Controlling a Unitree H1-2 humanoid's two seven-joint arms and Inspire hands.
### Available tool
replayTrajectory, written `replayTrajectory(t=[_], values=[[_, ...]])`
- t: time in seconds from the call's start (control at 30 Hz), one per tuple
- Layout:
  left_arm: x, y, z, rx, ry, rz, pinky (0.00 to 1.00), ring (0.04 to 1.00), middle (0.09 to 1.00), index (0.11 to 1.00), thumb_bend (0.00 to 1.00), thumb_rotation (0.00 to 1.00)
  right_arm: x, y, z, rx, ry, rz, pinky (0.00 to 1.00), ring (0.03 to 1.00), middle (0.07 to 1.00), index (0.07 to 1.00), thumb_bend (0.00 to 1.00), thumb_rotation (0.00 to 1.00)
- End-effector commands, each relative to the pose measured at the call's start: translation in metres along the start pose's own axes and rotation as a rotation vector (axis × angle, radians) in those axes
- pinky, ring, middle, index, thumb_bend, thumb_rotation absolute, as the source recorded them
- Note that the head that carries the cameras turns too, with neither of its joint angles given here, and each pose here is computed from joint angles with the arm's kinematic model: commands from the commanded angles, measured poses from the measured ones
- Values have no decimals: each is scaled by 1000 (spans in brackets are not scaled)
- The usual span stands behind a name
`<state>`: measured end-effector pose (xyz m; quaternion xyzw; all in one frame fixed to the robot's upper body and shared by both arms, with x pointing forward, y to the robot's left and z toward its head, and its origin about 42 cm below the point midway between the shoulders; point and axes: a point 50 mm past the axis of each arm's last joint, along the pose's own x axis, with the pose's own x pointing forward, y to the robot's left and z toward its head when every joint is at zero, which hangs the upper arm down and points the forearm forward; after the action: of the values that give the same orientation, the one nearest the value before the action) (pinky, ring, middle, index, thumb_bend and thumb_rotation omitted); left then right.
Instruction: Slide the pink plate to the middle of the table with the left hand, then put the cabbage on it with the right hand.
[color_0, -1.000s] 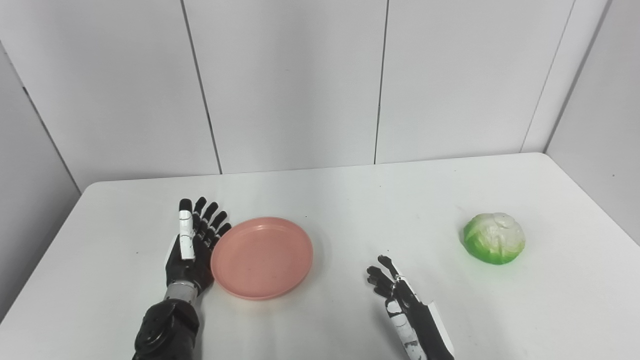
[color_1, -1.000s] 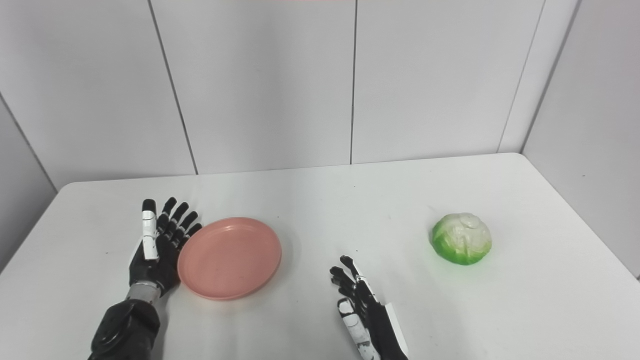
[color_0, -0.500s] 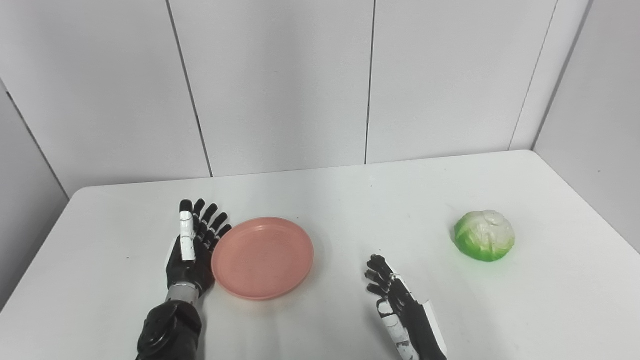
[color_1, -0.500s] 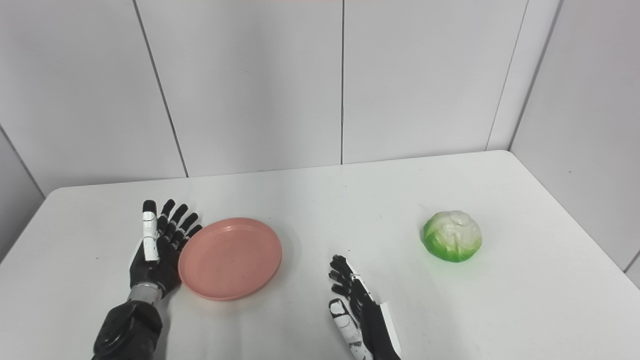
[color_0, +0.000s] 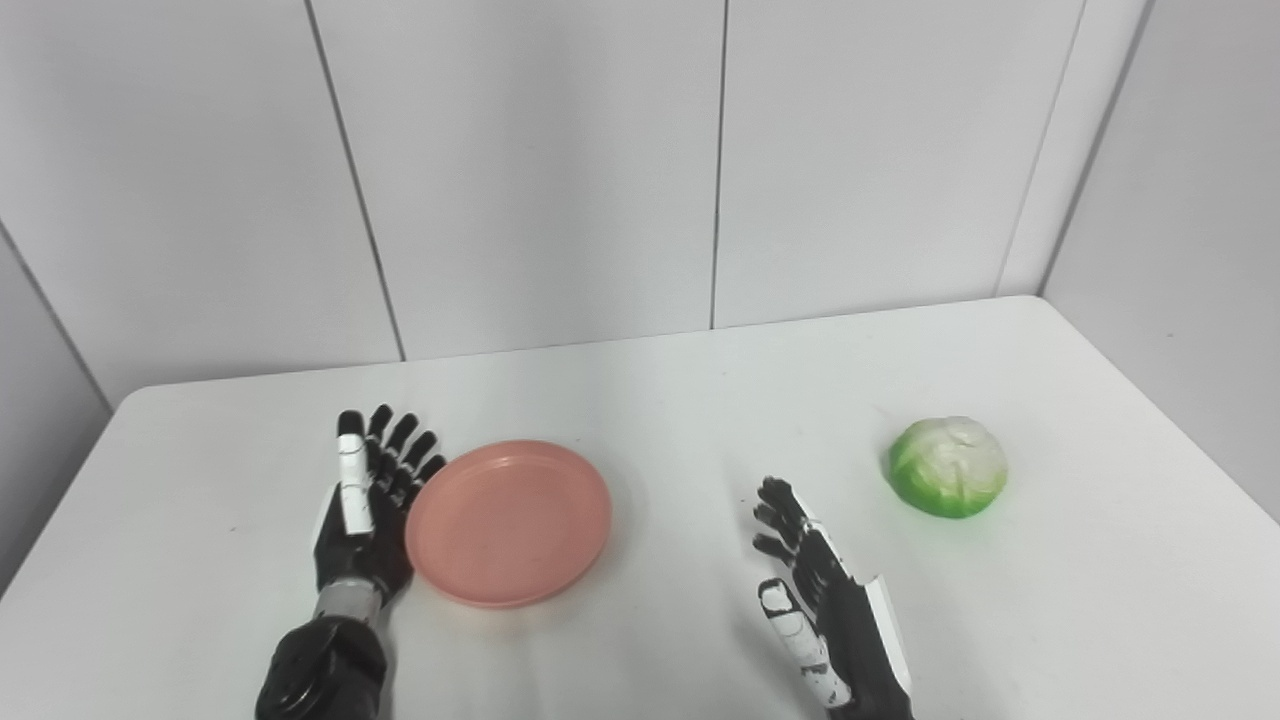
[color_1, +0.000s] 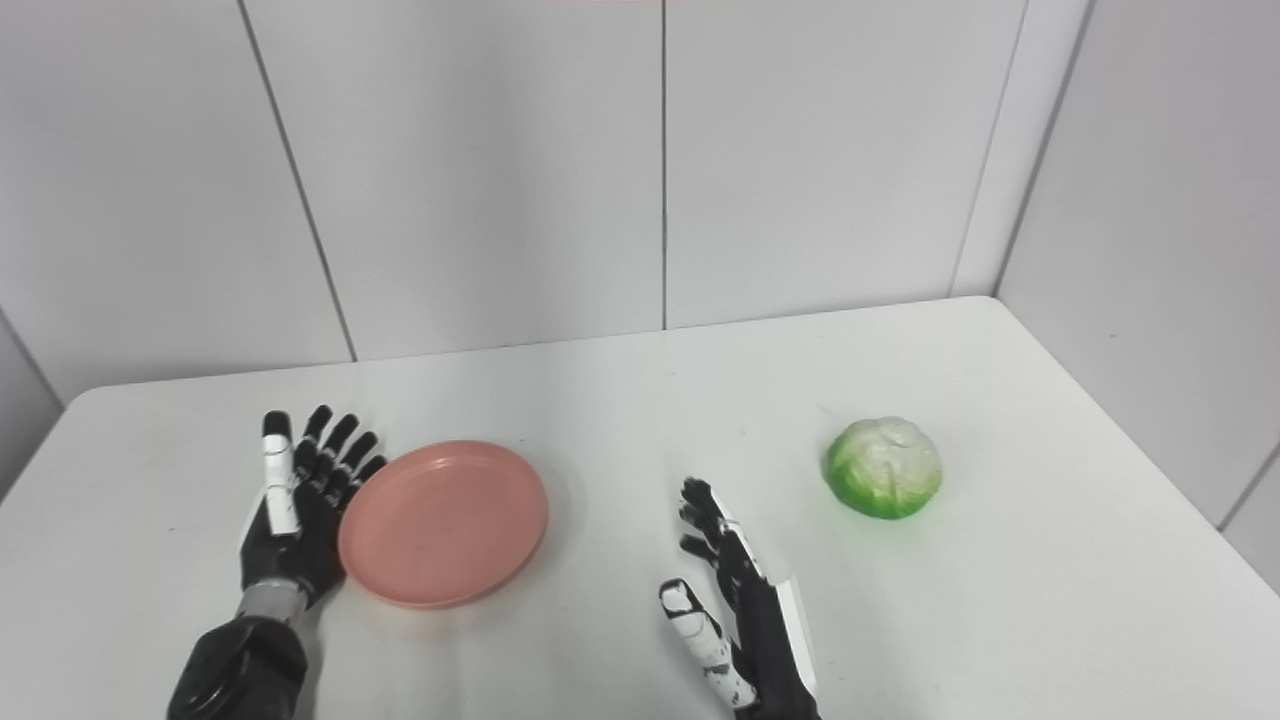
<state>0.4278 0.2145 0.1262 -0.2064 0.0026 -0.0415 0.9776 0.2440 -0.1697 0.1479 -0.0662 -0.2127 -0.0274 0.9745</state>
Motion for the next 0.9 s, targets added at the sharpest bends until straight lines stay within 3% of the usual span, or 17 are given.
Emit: replayTrajectory(t=[0.0, 0.1, 0.27, 0.43, 0.6, 0.87], values=[[4, -3, 2, 1, -12, -15, 919, 929, 969, 986, 847, 913, 11, -7, 19, -57, -67, -33, 760, 842, 878, 871, 664, 884], [3, -6, -5, -8, -3, -17, 911, 915, 953, 965, 853, 908, 28, -34, 34, -238, -111, -35, 720, 830, 873, 848, 762, 933], [1, -9, -12, -26, 5, -13, 916, 907, 944, 952, 857, 881, 60, -83, 54, -530, -185, -76, 697, 798, 855, 845, 755, 912], [-2, -5, -16, -18, 17, -6, 911, 910, 944, 962, 861, 879, 86, -117, 69, -709, -214, -92, 692, 807, 852, 840, 808, 889], [-5, -3, -18, -24, 25, 3, 909, 909, 944, 962, 857, 872, 113, -145, 77, -863, -246, -92, 636, 779, 846, 847, 824, 898], [-8, -7, -20, -13, 36, -3, 883, 905, 929, 956, 847, 878, 149, -170, 82, -1102, -178, -23, 672, 824, 884, 883, 848, 846]])
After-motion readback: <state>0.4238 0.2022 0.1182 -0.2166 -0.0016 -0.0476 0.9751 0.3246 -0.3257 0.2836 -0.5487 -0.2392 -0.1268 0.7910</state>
